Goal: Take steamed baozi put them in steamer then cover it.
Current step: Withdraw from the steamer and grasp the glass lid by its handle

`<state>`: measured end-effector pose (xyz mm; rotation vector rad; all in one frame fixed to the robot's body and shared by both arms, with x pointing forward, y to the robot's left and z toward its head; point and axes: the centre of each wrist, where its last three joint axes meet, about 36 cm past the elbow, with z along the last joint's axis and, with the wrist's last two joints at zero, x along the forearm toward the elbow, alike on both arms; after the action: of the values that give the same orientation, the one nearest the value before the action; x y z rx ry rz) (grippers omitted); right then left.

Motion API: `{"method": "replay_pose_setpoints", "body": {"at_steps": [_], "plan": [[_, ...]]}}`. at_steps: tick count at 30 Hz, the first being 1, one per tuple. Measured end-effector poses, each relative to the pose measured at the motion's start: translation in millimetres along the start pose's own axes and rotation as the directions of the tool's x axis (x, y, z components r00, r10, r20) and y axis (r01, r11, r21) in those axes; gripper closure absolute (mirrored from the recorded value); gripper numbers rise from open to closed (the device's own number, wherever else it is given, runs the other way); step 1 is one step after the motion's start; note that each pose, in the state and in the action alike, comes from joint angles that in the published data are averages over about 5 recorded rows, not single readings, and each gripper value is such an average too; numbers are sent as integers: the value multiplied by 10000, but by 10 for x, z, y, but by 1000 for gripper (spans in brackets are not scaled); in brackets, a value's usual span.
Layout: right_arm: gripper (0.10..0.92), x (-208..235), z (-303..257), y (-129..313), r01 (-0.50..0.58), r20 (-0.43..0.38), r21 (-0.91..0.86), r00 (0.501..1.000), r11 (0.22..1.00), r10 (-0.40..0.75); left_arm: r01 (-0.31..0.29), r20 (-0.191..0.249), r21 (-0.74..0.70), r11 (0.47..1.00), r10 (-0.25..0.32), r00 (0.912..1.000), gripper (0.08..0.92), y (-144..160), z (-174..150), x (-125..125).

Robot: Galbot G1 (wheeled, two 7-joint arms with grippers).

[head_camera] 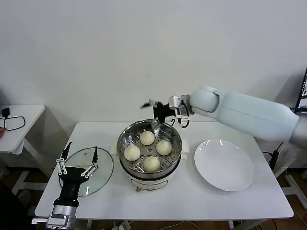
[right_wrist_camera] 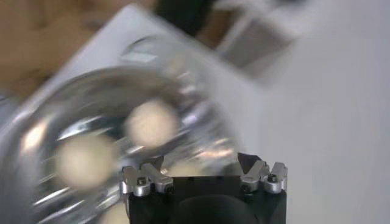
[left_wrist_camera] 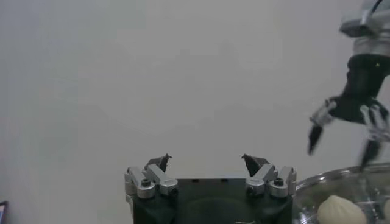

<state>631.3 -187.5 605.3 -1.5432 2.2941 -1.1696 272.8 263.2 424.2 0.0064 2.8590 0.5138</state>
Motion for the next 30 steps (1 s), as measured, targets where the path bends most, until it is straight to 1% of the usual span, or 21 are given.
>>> {"method": "replay_pose_setpoints", "body": {"at_steps": [1,3,5,7,10,12,15,17,19,22,26,30], "plan": [[200,35,44,53,-751,300,-222,9967,9969,757,8,16,-93,10000,-8,10000,177,6,10,-8],[200,101,137,162,-2194,786,-792,9711,9724,2255,35,59,-306,9995,-33,10000,177,21,36,-26],[200,170,241,269,-3427,1053,-1430,9275,9285,3586,60,109,-564,9984,-54,9999,177,39,68,-44],[200,248,354,379,-4438,1137,-2054,8744,8722,4717,84,155,-877,9961,-71,9999,177,59,110,-64],[200,377,528,557,-5606,1023,-2892,7878,7759,6073,112,172,-1471,9891,-88,9998,177,91,198,-92],[200,473,661,692,-6217,795,-3356,7299,7077,6789,119,136,-1975,9802,-94,9999,177,113,275,-107],[200,623,879,921,-6923,302,-3860,6510,6097,7584,72,33,-2892,9573,-66,10000,177,155,407,-124],[200,717,1016,1092,-7275,-56,-4095,6054,5505,7959,-14,-62,-3603,9328,-9,10000,177,188,502,-132],[200,802,1134,1270,-7558,-411,-4273,5645,4962,8244,-153,-176,-4371,8993,84,9998,177,224,603,-134],[200,914,1278,1539,-7891,-919,-4456,5101,4228,8552,-469,-414,-5529,8319,288,9987,177,283,757,-117],[200,1034,1418,1887,-8214,-1546,-4575,4507,3406,8792,-1026,-862,-6879,7185,595,9945,177,360,964,-55],[200,1103,1513,2225,-8416,-2114,-4597,4138,2835,8855,-1548,-1291,-7833,6020,860,9879,177,395,1150,22]]}}
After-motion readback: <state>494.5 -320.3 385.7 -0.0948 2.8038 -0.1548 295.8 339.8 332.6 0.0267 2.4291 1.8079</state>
